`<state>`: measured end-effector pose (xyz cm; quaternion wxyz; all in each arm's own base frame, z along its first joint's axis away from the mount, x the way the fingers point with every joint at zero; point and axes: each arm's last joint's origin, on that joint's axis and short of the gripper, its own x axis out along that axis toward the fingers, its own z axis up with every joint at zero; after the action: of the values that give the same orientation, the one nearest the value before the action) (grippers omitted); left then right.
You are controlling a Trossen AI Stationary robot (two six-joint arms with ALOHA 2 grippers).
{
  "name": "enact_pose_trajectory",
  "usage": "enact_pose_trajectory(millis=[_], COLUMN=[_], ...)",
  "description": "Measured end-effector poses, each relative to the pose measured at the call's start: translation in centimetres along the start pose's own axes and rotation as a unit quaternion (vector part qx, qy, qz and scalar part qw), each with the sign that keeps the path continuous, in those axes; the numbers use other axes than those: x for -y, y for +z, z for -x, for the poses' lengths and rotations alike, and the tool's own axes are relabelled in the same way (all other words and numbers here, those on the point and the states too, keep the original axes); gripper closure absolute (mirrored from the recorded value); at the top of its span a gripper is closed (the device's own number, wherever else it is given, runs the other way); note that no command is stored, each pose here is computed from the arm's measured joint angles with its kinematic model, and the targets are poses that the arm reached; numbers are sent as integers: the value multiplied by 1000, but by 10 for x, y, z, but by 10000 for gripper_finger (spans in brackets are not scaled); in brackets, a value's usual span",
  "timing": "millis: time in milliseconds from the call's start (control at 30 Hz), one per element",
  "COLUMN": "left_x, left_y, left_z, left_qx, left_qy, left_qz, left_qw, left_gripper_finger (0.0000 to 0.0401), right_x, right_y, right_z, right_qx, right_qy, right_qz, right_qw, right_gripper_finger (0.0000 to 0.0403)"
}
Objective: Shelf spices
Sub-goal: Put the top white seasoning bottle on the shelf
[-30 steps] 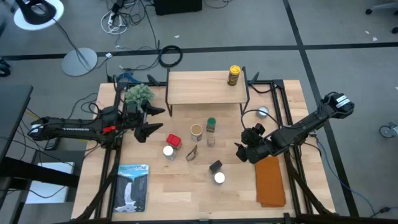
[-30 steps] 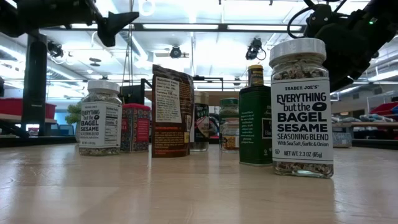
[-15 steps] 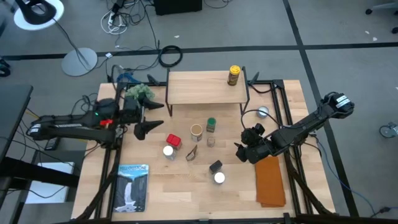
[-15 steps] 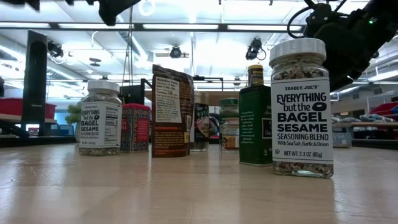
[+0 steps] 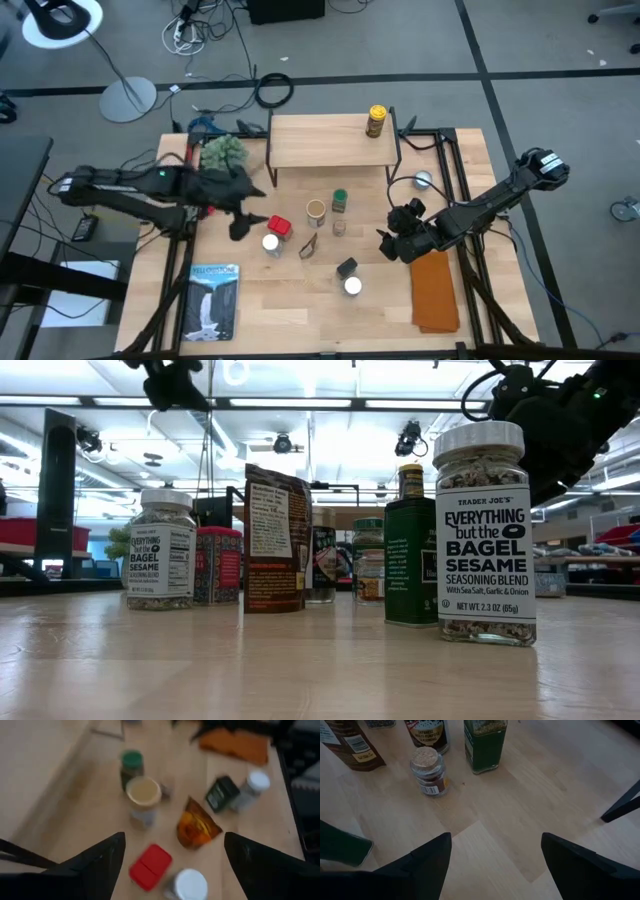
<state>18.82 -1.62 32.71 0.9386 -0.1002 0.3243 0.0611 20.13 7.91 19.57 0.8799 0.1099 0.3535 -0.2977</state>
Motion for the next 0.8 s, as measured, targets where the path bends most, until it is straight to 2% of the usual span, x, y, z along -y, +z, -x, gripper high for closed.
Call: enact_pose_trajectory(millis=[233, 400, 600, 800], left_x=[20, 23, 25, 26], left_y=[-5, -14, -22, -26], left_z=[-38, -53, -67, -76], left_qx=[-77, -133, -191, -211], left_qy=[-18, -4, -8, -18], left_qz=[-19, -32, 19, -23], left_qw=[997, 991, 981, 977], left_gripper_finger=[57, 57, 57, 57], right_x=[0, 0, -1, -2], right_y=[0, 0, 0, 1], right_z=[0, 0, 0, 0], right_qx=[0, 0, 2, 4], right_qy=[0, 0, 3, 7], right_qz=[5, 13, -2, -11], right_qw=[1000, 1000, 1000, 1000], right_gripper_finger=[96, 96, 96, 96])
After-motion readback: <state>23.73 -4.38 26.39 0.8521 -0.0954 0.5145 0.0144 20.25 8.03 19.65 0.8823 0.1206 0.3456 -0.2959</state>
